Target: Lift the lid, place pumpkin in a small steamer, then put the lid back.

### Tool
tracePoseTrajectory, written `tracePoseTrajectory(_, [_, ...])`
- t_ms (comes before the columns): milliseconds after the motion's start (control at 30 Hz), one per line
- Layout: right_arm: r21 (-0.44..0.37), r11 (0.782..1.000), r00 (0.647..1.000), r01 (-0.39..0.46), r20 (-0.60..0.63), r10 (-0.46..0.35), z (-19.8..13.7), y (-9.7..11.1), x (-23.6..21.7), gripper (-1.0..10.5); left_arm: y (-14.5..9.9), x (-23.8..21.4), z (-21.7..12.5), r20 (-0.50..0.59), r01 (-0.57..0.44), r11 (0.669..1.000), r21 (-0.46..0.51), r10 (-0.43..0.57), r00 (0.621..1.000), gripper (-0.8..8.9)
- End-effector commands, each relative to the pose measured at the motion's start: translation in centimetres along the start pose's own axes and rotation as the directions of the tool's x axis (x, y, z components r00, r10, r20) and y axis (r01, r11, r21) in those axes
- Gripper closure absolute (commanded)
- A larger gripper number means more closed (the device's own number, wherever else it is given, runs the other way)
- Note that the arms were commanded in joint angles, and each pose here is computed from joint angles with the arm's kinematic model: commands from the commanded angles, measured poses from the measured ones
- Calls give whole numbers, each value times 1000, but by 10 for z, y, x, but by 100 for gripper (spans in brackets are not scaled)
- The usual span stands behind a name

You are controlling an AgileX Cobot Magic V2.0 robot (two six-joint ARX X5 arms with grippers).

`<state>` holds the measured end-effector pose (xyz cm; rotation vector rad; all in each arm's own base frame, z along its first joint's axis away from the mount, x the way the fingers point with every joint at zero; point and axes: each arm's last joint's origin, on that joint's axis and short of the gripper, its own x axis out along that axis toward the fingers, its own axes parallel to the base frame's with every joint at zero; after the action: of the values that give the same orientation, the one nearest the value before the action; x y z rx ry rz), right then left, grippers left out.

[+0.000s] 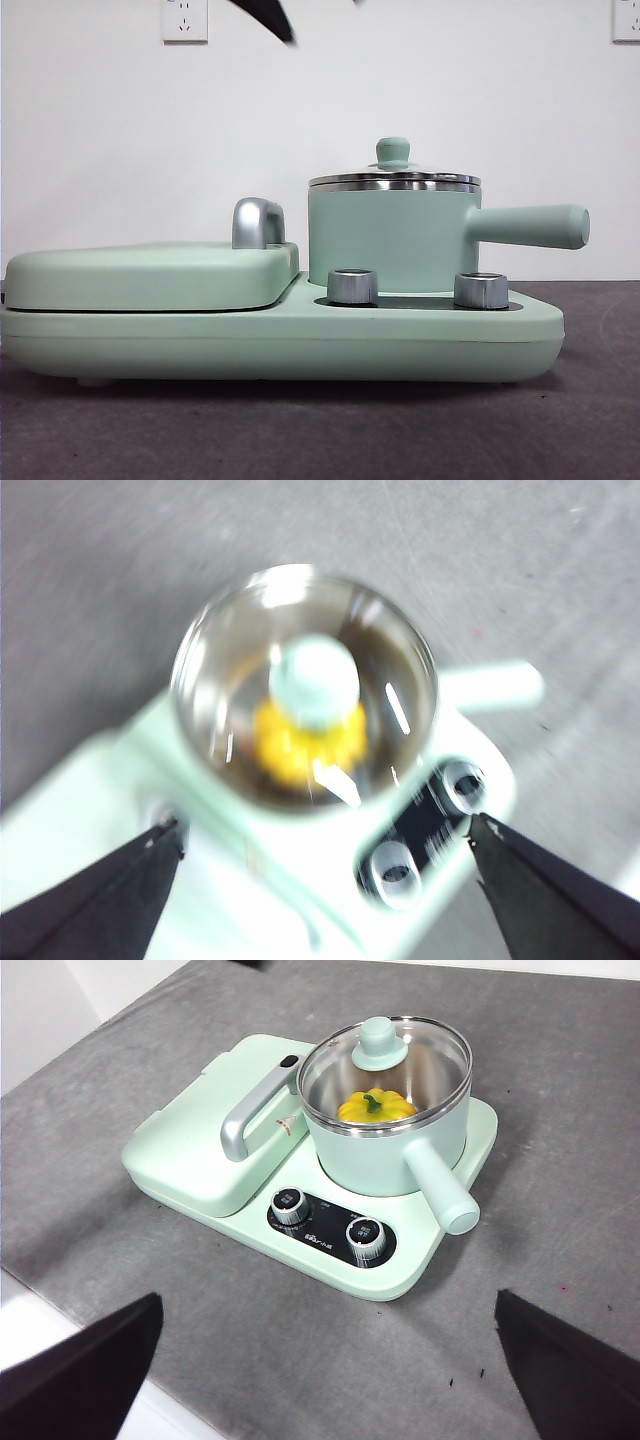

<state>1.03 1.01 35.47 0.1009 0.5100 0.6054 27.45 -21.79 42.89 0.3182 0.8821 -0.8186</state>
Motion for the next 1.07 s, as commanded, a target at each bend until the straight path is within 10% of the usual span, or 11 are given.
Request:
tracePoseTrajectory(33, [7,1000,1000,-3,8,3,2,0,-1,396,-9,-36,-16,4,4,999,-31,-4,1000,349])
tracePoseTrajectory(467, [6,1000,1000,-17,19,17,3,1,-1,396,-41,-117,-183,150,-12,999,42,6,989,349])
tracePoseTrajectory(833, [-2,1000,999,-27,46,27,6,2,-1,409,-35,-81,-251,415,1,976,-219,92,905,412])
tracePoseTrajectory(967, [0,1000,998,-27,48,27,6,2,-1,688,-35,-80,-250,427,22,967,-255,93,899,794])
tracePoseTrajectory(1000, [0,1000,999,-27,45,26,6,2,-1,919,-35,-80,-250,433,23,966,-256,93,897,794])
tracePoseTrajectory(1067, [0,1000,999,-16,49,16,6,1,-1,923,-35,-80,-249,435,23,967,-255,93,896,799])
